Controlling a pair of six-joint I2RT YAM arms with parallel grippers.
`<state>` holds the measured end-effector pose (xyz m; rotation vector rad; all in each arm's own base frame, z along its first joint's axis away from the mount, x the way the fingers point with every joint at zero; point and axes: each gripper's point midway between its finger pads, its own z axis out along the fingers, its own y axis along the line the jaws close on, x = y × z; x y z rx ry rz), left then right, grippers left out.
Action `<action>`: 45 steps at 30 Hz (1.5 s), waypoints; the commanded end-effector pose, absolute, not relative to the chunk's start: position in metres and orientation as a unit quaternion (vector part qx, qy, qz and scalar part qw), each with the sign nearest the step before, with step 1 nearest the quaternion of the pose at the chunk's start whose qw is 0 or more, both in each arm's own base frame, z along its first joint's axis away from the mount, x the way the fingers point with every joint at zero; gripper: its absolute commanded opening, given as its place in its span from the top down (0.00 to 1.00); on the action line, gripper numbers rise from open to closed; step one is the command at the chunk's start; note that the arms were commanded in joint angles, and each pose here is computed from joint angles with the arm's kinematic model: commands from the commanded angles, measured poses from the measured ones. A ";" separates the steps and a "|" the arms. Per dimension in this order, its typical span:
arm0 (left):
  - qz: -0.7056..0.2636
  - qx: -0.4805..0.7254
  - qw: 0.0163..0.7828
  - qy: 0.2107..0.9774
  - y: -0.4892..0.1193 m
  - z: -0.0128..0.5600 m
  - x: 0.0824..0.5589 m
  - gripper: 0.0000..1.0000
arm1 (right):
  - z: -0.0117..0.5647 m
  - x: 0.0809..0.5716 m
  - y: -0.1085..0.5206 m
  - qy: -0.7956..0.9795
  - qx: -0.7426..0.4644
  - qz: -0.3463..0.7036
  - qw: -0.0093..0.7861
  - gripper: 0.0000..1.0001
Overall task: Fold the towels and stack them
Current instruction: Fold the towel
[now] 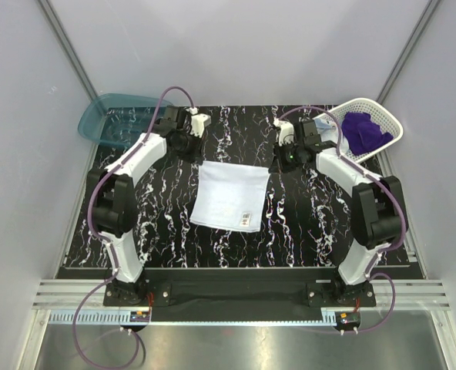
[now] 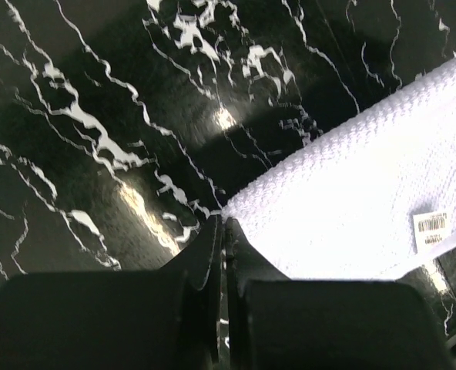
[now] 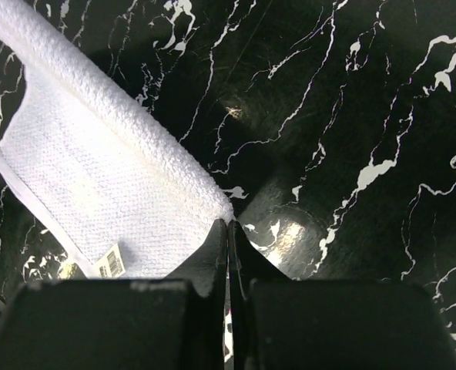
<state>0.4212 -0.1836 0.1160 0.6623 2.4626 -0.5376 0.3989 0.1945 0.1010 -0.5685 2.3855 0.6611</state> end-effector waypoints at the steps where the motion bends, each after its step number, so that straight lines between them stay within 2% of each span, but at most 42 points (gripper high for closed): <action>1: -0.182 0.231 0.304 0.906 -0.175 0.131 0.420 1.00 | 0.114 0.391 0.194 0.893 -0.197 0.239 0.327 1.00; 9: -0.177 0.211 0.297 0.914 -0.164 0.127 0.389 1.00 | 0.112 0.342 0.222 0.899 -0.189 0.249 0.308 1.00; 18: -0.174 0.179 0.263 0.932 -0.152 0.109 0.336 1.00 | 0.092 0.290 0.223 0.914 -0.169 0.240 0.280 1.00; 27: -0.180 0.142 0.189 0.955 -0.151 0.082 0.276 1.00 | 0.082 0.247 0.219 0.926 -0.140 0.259 0.237 1.00; 35: -0.154 0.117 0.166 0.967 -0.138 0.072 0.260 1.00 | 0.066 0.219 0.234 0.929 -0.115 0.288 0.203 0.99; 36: -0.153 0.117 0.162 0.968 -0.137 0.069 0.258 0.95 | 0.062 0.217 0.234 0.932 -0.113 0.280 0.199 0.98; 37: -0.151 0.114 0.156 0.970 -0.137 0.066 0.257 0.82 | 0.056 0.215 0.232 0.936 -0.110 0.274 0.192 0.97; 39: -0.146 0.109 0.139 0.973 -0.135 0.060 0.252 0.78 | 0.052 0.214 0.230 0.941 -0.103 0.262 0.188 0.86; 41: -0.139 0.105 0.132 0.976 -0.134 0.061 0.249 0.63 | 0.052 0.211 0.227 0.944 -0.099 0.258 0.182 0.73; 45: -0.120 0.101 0.159 0.975 -0.136 0.085 0.260 0.52 | 0.066 0.213 0.222 0.948 -0.081 0.246 0.184 0.65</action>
